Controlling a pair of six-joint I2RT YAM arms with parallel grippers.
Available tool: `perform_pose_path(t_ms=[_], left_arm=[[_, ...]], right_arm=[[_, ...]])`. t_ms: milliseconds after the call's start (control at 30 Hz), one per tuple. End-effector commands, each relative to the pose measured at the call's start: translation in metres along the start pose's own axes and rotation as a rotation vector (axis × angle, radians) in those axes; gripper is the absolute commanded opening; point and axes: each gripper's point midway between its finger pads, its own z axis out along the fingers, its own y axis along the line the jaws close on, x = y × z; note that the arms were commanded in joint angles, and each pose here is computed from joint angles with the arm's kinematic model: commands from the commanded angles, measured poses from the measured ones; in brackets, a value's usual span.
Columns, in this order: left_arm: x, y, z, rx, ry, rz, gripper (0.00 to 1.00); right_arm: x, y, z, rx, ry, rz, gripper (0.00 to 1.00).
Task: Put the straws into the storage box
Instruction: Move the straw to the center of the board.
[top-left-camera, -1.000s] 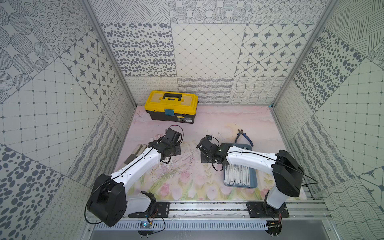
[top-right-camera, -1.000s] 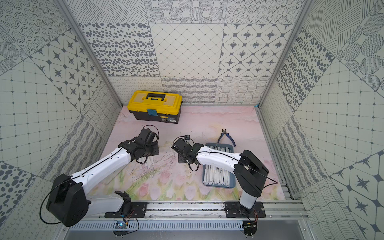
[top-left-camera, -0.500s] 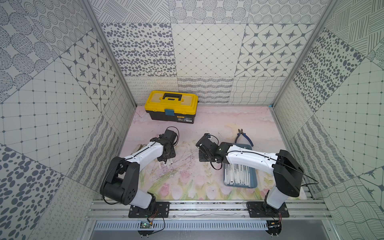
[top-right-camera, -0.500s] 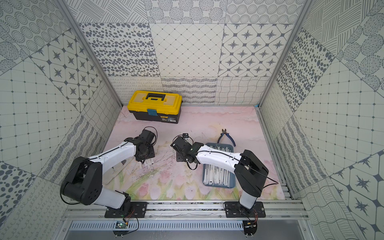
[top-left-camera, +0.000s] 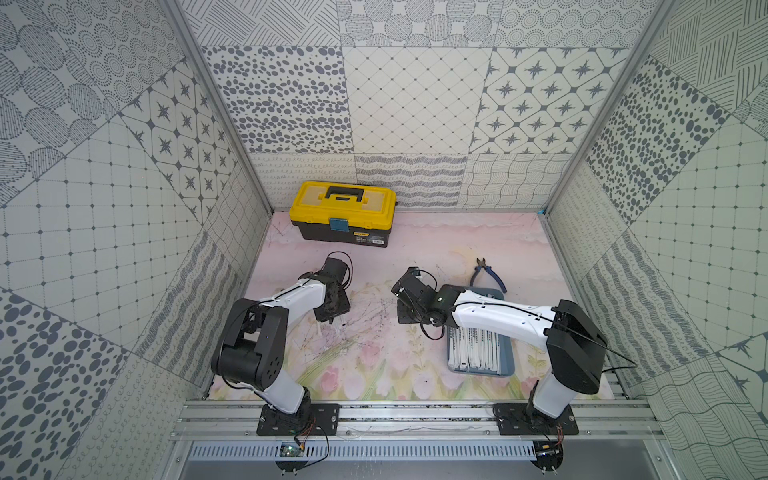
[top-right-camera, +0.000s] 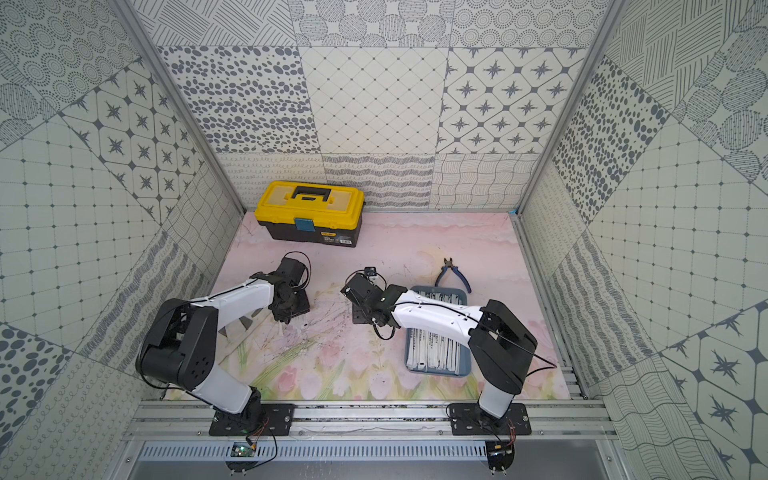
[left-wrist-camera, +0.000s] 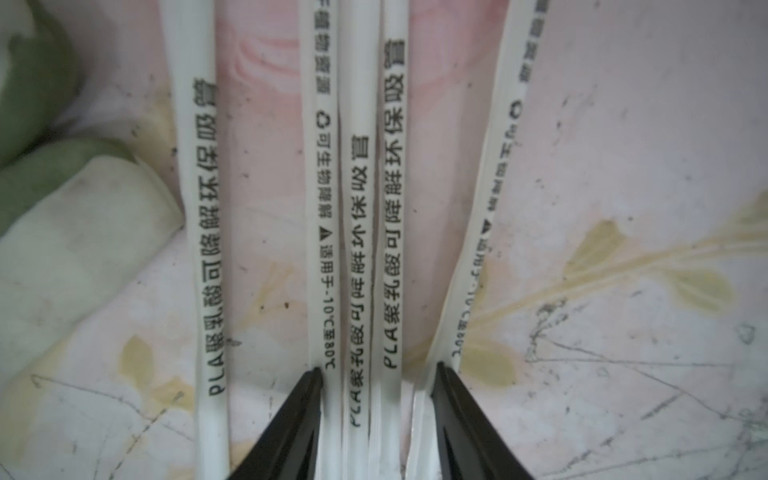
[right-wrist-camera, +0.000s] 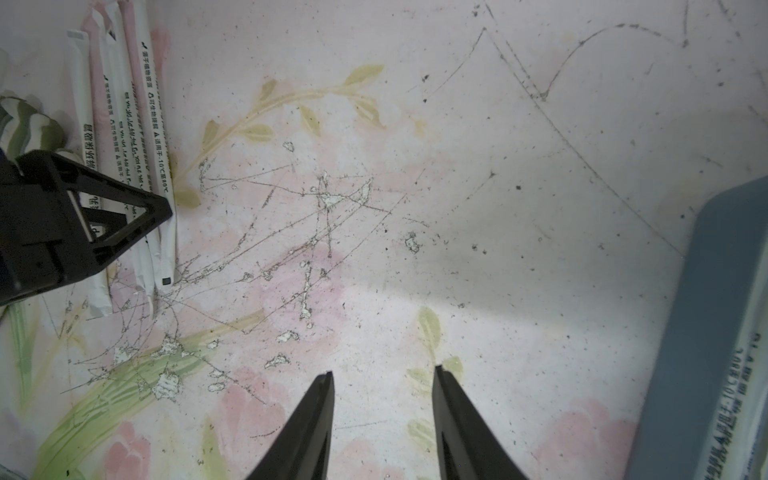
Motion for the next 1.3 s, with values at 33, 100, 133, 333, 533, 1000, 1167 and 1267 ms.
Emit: perform_pose_path(t_ms=[33, 100, 133, 333, 533, 1000, 1167, 1267], left_arm=[[0.014, -0.023, 0.009, 0.138, 0.050, -0.015, 0.39], [0.020, -0.031, 0.008, 0.159, 0.058, -0.001, 0.36], [0.024, -0.036, 0.008, 0.174, 0.067, 0.010, 0.35], [0.059, -0.069, 0.007, 0.205, 0.128, 0.099, 0.30], [0.098, -0.101, -0.007, 0.269, 0.185, 0.142, 0.28], [0.132, -0.113, -0.096, 0.312, 0.089, 0.250, 0.39], [0.080, -0.072, -0.120, 0.273, -0.041, 0.196, 0.44], [0.058, -0.058, -0.122, 0.262, -0.086, 0.166, 0.45]], right_arm=[[0.002, 0.004, 0.008, -0.007, -0.003, -0.013, 0.44], [0.002, 0.004, 0.008, -0.007, -0.004, -0.015, 0.44], [0.002, 0.004, 0.008, -0.008, -0.005, -0.014, 0.44], [0.001, 0.005, 0.008, -0.007, -0.004, -0.018, 0.44], [0.000, 0.001, 0.007, 0.010, -0.011, -0.022, 0.44], [-0.022, -0.032, -0.004, 0.063, -0.057, 0.032, 0.45], [-0.019, -0.028, 0.008, 0.067, 0.013, -0.066, 0.45], [-0.016, -0.020, 0.017, 0.065, 0.065, -0.135, 0.44]])
